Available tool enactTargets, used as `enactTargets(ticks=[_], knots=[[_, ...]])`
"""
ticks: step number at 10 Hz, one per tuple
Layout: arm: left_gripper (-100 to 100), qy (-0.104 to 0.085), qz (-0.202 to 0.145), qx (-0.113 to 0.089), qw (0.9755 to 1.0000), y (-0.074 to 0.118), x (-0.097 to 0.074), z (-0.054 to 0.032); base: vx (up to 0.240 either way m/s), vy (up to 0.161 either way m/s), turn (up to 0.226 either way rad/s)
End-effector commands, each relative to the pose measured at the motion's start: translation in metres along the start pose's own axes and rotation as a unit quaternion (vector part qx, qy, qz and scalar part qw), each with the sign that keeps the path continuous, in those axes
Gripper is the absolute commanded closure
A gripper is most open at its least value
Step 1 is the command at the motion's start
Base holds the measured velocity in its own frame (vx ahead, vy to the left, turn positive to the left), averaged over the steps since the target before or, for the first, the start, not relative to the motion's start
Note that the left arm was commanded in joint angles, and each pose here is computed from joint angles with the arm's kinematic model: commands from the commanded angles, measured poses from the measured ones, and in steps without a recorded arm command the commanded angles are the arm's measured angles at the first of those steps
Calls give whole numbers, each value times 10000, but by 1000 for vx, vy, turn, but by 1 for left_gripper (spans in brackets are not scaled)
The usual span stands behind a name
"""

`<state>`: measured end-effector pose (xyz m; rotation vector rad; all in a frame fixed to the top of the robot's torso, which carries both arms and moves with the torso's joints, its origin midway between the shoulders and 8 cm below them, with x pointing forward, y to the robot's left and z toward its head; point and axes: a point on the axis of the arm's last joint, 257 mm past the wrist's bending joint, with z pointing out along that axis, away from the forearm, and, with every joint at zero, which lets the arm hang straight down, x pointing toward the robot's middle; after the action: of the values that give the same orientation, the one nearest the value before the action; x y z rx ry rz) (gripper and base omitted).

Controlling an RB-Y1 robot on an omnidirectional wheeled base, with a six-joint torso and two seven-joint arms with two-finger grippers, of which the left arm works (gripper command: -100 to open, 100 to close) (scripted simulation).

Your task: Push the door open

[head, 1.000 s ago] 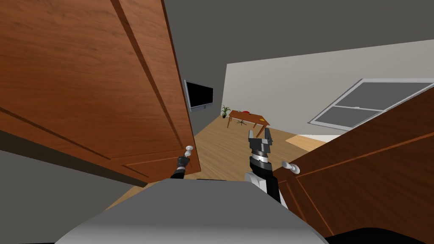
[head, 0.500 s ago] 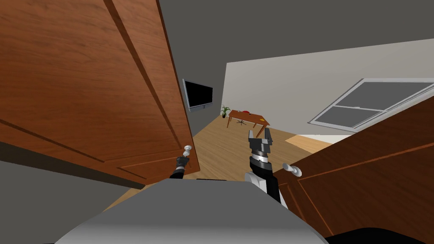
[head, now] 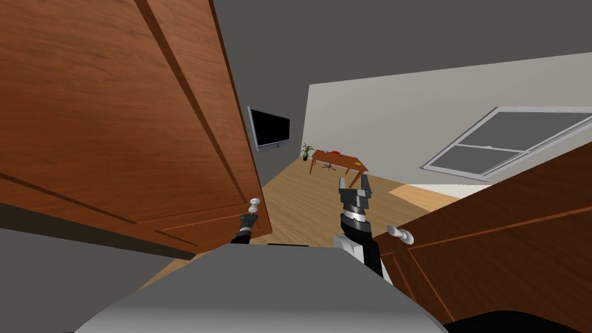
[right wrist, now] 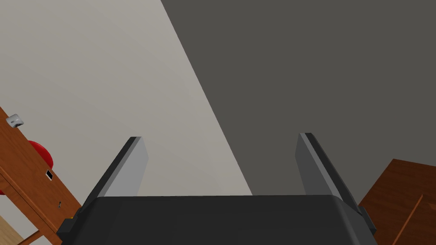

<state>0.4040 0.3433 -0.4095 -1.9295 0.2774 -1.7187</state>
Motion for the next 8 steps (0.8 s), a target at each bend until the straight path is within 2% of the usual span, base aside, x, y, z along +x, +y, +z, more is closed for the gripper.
enactTargets(ticks=[1, 2, 4, 7, 8], knots=[[100, 209, -314, 147, 9992, -83, 169, 107, 21, -22, -7], [100, 209, -314, 147, 9992, -83, 169, 107, 29, -13, -2], [100, 177, -687, 199, 9973, -128, 141, 117, 40, -19, 3], [100, 168, -938, 220, 9952, -148, 129, 122, 32, -10, -1], [100, 157, -1132, 242, 9931, -167, 117, 126, 20, -14, -1]])
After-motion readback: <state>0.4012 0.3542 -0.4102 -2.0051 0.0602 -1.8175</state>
